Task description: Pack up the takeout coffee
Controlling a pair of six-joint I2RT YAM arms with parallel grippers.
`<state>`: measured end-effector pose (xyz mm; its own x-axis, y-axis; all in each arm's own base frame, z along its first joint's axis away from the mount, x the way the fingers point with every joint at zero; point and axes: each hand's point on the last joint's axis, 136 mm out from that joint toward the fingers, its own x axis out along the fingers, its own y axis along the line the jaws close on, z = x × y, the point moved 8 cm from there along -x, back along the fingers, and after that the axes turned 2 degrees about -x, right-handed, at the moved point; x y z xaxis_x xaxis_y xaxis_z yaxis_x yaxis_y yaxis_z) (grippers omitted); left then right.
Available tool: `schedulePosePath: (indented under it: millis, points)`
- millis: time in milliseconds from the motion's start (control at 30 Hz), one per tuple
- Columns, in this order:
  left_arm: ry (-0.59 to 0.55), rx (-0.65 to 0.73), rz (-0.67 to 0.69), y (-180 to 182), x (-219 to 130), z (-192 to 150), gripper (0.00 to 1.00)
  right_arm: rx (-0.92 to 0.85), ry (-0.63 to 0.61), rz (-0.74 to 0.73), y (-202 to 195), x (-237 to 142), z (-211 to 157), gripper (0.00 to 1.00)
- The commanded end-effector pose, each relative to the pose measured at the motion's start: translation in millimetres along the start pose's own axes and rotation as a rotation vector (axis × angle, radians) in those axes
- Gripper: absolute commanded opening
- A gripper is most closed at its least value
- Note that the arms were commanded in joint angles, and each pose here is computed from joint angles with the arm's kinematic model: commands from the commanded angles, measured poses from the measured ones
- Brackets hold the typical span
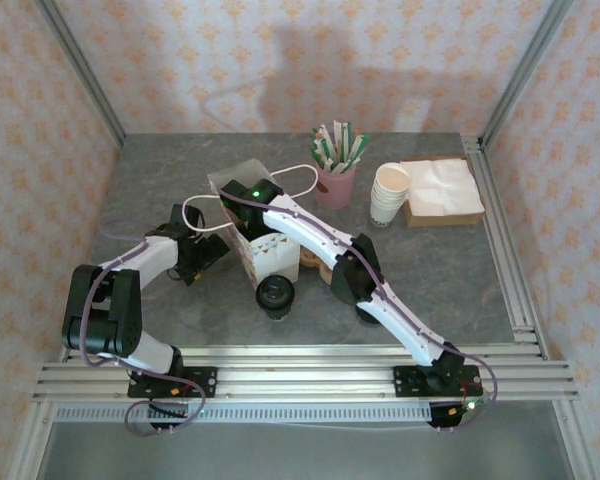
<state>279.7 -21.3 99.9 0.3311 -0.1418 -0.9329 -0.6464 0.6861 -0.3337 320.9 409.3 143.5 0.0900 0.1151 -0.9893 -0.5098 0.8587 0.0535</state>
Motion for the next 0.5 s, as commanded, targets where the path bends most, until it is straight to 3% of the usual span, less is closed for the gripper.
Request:
schedulePosePath:
  millis: [0,133,467]
  points:
    - [0.068,0.036,-0.095,-15,7,-11,0.90,0.041,-0.106,0.000,-5,-37,8,0.56]
    - [0.068,0.033,-0.092,-13,6,-12,0.90,0.057,-0.161,-0.007,-7,-59,10,0.62]
    - [0.063,0.028,-0.088,-13,5,-13,0.90,0.071,-0.256,0.008,-9,-100,11,0.65]
